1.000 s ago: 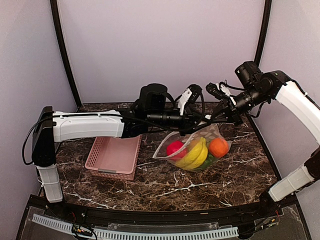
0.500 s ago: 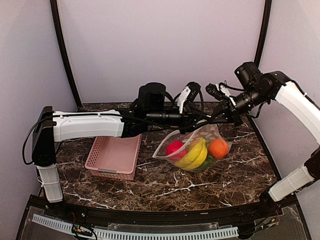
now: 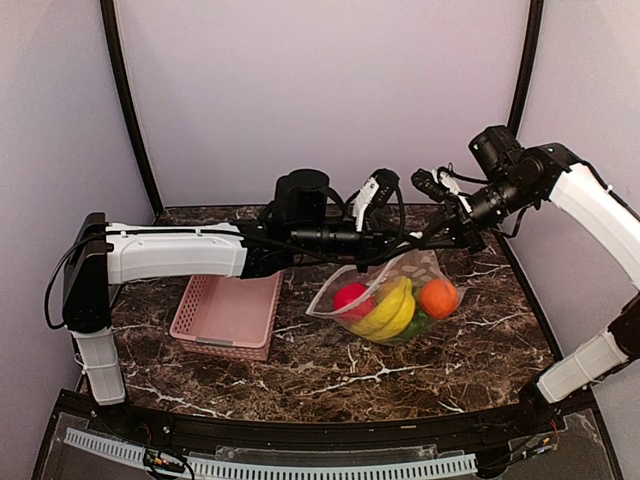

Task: Place the food in the zip-top bag and seal the zipper
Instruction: Pick up the zipper from the zipper food storage bag, then zip the zipper of the food storage bag.

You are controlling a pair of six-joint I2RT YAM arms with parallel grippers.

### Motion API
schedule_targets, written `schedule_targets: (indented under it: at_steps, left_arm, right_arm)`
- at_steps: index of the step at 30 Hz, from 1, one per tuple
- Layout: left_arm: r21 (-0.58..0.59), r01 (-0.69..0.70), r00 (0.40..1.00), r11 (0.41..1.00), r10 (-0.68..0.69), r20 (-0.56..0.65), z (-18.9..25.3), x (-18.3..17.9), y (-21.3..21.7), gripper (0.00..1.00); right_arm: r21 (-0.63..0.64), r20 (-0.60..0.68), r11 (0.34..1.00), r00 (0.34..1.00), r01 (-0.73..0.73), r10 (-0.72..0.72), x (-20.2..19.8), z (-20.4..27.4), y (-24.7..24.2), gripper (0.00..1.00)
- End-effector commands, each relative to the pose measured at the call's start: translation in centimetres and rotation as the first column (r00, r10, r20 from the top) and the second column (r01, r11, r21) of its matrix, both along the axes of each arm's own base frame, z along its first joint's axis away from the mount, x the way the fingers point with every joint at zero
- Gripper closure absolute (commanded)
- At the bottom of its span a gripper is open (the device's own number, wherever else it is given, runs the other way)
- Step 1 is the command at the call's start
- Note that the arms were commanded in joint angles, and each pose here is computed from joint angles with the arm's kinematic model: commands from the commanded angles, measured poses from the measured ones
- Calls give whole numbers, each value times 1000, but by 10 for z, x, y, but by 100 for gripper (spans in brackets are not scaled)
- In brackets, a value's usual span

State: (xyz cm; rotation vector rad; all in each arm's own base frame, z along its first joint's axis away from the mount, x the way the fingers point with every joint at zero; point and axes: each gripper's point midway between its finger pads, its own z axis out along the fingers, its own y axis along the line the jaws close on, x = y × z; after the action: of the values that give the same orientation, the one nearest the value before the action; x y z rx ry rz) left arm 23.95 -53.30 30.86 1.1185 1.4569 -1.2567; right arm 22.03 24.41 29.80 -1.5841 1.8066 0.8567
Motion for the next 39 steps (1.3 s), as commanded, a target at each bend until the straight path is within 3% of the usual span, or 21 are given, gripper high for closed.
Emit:
schedule_targets:
  at_steps: [1, 16, 39]
  left_arm:
    - [-13, -4, 1000, 1000, 4, -12, 10, -4, 13, 97]
    - [44, -28, 998, 999, 30, -52, -12, -1, 30, 99]
    - [154, -82, 990, 985, 98, -101, -61, -6, 68, 99]
  right_arm:
    - [37, 5, 999, 1000, -18, 18, -1, 5, 5, 100]
    - [98, 101, 991, 990, 87, -96, 28, 34, -20, 100]
    - [126, 53, 956, 961, 264, -273, 80, 19, -79, 100]
